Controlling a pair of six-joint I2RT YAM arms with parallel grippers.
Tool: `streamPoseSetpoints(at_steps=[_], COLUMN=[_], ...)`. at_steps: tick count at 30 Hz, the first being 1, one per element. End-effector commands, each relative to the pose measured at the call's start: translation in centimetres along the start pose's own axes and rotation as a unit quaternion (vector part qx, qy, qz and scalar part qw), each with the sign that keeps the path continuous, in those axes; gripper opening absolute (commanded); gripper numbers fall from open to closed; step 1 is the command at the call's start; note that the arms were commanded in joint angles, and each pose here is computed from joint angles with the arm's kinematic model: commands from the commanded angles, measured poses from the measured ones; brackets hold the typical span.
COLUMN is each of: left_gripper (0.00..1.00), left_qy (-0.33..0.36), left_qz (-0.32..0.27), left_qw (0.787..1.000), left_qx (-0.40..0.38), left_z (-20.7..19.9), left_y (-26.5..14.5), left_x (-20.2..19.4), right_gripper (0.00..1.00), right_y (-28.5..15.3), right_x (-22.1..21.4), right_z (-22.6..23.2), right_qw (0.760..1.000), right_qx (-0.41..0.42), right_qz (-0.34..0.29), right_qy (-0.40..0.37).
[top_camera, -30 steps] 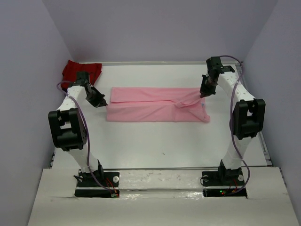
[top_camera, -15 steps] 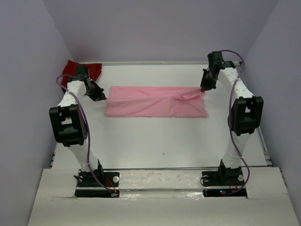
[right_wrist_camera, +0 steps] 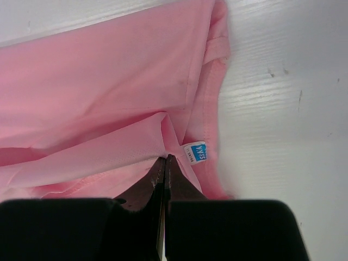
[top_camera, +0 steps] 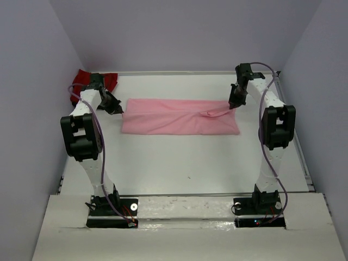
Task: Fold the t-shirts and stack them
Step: Fold the other side of the tshirt into a rectangle
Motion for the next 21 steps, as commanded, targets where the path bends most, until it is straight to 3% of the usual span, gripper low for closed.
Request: streamPoseSetpoints(at_steps=[1, 21], left_gripper=[0.00, 0.03], left_qy=[0.022, 0.046], left_qz=[-0.032, -0.027], left_qw=[0.999, 0.998], left_qx=[-0.008, -0.019], left_z=[-0.9, -2.6], left_y=[-0.6, 3.3], left_x=[2.0, 3.0], right_gripper=[0.00, 0.00], right_y=[0.0, 3.2], right_x=[1.6, 2.6], right_z=[0.0, 0.4], right_qw=[0.999, 0.999], right_qx=[0.007, 0.008], right_qz=[-0.033, -0.045], right_qy=[-0.005, -0.004])
Point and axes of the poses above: each gripper's point midway between its finger pads, its own y axis out along the fingers, its own z axis along the line the jaws close on, x = y × z, the point moved 10 cm from there along -y, back along the fingers, and after that the axes turned 1 degree about y, right-handed, at the moved point
